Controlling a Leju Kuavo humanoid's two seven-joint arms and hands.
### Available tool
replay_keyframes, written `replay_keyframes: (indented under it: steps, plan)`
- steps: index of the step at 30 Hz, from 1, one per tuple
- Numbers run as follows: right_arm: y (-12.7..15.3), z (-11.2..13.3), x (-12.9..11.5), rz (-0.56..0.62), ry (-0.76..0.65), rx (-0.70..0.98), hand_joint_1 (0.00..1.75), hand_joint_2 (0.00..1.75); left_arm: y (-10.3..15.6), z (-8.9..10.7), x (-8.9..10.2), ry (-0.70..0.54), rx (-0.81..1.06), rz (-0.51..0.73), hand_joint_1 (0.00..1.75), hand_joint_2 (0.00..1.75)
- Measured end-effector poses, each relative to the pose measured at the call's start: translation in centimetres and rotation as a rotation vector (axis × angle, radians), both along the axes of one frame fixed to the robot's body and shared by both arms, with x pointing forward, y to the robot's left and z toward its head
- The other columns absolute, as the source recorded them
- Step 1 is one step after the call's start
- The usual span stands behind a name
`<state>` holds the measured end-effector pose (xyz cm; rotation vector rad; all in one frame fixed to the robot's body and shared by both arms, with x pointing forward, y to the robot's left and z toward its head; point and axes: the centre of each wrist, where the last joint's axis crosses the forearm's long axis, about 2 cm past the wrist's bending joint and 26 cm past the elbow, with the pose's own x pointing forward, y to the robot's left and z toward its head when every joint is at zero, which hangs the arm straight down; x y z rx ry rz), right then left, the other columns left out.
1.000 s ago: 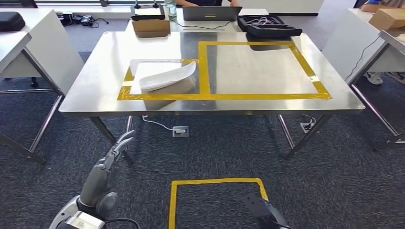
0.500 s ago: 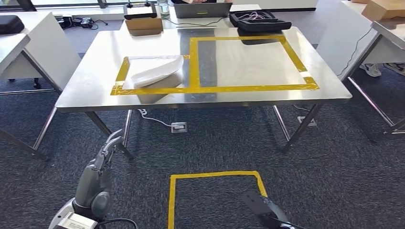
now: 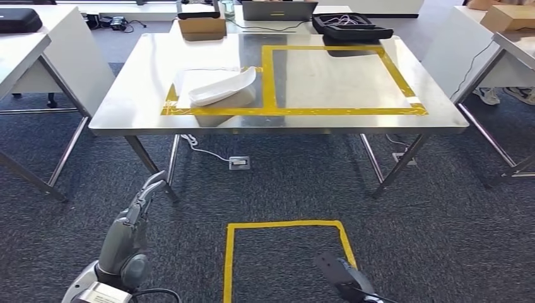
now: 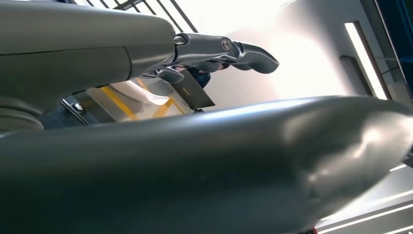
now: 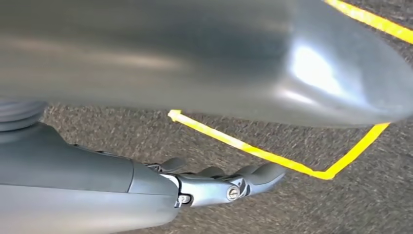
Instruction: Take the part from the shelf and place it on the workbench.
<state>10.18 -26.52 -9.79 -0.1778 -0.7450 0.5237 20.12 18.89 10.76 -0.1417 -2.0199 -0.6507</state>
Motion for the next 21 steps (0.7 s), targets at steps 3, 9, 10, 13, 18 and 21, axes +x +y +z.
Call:
replay_keyframes:
  steps: [3,9,10,13,18,21]
  plan:
    - [0.15,0.01,-0.01,-0.002,-0.001,0.001,0.00,0.00,-0.01,-0.01,-0.03,0.002,0.005,-0.003,0.00,0.00]
    - [0.12,0.04,0.09,-0.013,-0.012,-0.007,0.00,0.00,-0.10,0.16,0.05,-0.004,0.003,-0.004,0.00,0.00]
    - [0.10,0.02,0.02,-0.015,-0.013,-0.007,0.00,0.00,-0.12,0.19,0.07,-0.005,0.002,-0.004,0.00,0.00]
    - [0.04,-0.01,-0.11,-0.017,-0.016,-0.006,0.00,0.00,-0.14,0.25,0.12,-0.008,0.001,-0.004,0.00,0.00]
    - [0.02,-0.06,-0.30,-0.020,-0.016,-0.003,0.00,0.00,-0.06,0.29,0.24,-0.011,0.000,0.001,0.00,0.00]
    - [-0.01,-0.08,-0.41,-0.022,-0.014,-0.003,0.00,0.00,-0.04,0.28,0.23,-0.010,-0.001,0.003,0.00,0.00]
